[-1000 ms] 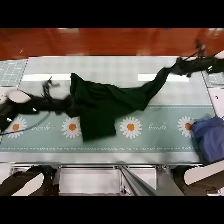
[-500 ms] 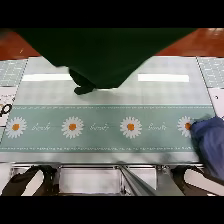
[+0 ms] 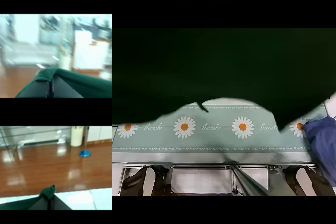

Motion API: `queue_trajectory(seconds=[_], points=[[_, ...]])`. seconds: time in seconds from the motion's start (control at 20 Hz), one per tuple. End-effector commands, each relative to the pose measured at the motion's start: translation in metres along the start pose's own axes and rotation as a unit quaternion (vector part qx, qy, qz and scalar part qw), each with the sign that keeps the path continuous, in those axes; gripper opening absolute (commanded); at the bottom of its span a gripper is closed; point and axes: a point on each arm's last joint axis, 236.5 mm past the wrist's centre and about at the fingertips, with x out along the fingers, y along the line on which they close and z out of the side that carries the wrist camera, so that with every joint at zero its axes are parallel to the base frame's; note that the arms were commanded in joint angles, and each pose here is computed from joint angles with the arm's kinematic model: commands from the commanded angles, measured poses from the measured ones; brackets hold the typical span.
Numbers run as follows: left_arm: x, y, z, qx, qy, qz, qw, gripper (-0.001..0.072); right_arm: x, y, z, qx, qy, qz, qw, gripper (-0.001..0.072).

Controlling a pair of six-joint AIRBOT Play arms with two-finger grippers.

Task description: Fold the shirts.

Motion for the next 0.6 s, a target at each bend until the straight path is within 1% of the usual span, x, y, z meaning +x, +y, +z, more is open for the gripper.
queue_trajectory(seconds=[0.0, 0.05, 0.15, 0.25, 0.3, 0.35, 0.45, 0.55], points=[[-0.051, -0.015, 0.031, 0.071, -0.054, 0.059, 0.994, 0.0022, -0.072, 0.014, 0.0, -0.02, -0.047, -0.044, 0.998, 0.0026], [-0.059, -0.023, 0.033, 0.072, -0.061, 0.05, 0.994, 0.0022, -0.083, 0.017, 0.0, -0.021, -0.057, -0.046, 0.997, 0.0026], [-0.066, -0.031, 0.032, 0.069, -0.058, 0.035, 0.995, 0.0022, -0.094, 0.028, -0.005, -0.023, -0.054, -0.024, 0.998, 0.0026], [-0.063, -0.02, 0.021, 0.066, -0.035, 0.041, 0.996, 0.0022, -0.088, 0.028, -0.016, -0.021, -0.03, -0.008, 0.999, 0.0026], [-0.055, -0.007, 0.009, 0.051, -0.014, 0.055, 0.997, 0.0022, -0.079, 0.023, -0.025, -0.016, -0.012, -0.007, 1.0, 0.0026], [-0.044, 0.004, -0.01, 0.032, 0.016, 0.059, 0.998, 0.0022, -0.066, 0.02, -0.037, -0.01, 0.012, -0.002, 1.0, 0.0026], [-0.011, 0.024, -0.07, -0.036, 0.092, 0.041, 0.994, 0.0022, -0.034, 0.021, -0.069, 0.002, 0.067, 0.027, 0.997, 0.0026], [0.02, 0.044, -0.136, -0.108, 0.165, 0.026, 0.98, 0.0022, 0.007, 0.02, -0.103, 0.028, 0.11, 0.057, 0.992, 0.0026]])
